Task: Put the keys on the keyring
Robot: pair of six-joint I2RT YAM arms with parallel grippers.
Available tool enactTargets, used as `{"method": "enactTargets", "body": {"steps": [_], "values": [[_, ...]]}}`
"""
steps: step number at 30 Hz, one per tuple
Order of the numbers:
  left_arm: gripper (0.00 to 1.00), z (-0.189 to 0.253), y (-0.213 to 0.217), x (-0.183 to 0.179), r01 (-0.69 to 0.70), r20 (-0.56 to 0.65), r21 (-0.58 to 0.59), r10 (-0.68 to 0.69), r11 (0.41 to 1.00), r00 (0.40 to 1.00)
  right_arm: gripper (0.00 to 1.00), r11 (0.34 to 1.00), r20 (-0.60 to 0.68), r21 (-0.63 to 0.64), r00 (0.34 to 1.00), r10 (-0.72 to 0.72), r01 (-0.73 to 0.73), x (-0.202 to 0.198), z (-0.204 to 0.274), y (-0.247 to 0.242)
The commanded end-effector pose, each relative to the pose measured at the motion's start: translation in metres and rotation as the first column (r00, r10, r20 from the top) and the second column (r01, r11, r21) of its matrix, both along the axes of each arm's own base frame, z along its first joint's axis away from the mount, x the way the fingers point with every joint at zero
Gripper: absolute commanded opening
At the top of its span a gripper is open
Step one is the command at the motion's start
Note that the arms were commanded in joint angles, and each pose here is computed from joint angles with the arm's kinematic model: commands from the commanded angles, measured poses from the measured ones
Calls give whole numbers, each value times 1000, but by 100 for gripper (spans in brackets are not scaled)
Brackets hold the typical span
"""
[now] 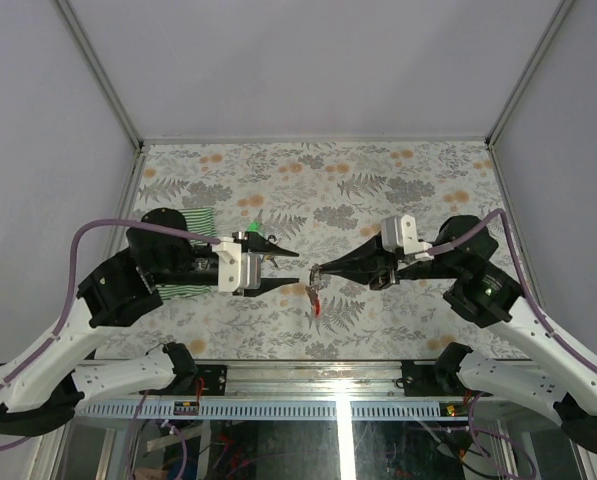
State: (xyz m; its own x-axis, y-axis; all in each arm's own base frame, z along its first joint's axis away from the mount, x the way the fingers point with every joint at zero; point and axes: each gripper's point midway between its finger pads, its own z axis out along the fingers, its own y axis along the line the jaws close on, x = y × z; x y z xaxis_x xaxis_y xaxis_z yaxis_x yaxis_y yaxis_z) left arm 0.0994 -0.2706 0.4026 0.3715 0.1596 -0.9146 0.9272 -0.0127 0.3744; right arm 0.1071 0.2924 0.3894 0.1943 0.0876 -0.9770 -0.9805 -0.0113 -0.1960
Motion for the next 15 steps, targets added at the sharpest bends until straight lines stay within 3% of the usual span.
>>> {"method": "enactTargets", "body": {"steps": [1,11,15], "values": [[41,36,-18,-3,66,59,-173,-57,983,997,0,991,109,105,992,65,-77,-24,48,-12],[26,37,-32,-7,138,57,-187,-129,973,990,0,988,128,127,989,75,-91,-29,56,-16],[25,36,-32,-8,147,65,-183,-137,972,988,0,987,132,134,988,74,-92,-31,59,-17]]}}
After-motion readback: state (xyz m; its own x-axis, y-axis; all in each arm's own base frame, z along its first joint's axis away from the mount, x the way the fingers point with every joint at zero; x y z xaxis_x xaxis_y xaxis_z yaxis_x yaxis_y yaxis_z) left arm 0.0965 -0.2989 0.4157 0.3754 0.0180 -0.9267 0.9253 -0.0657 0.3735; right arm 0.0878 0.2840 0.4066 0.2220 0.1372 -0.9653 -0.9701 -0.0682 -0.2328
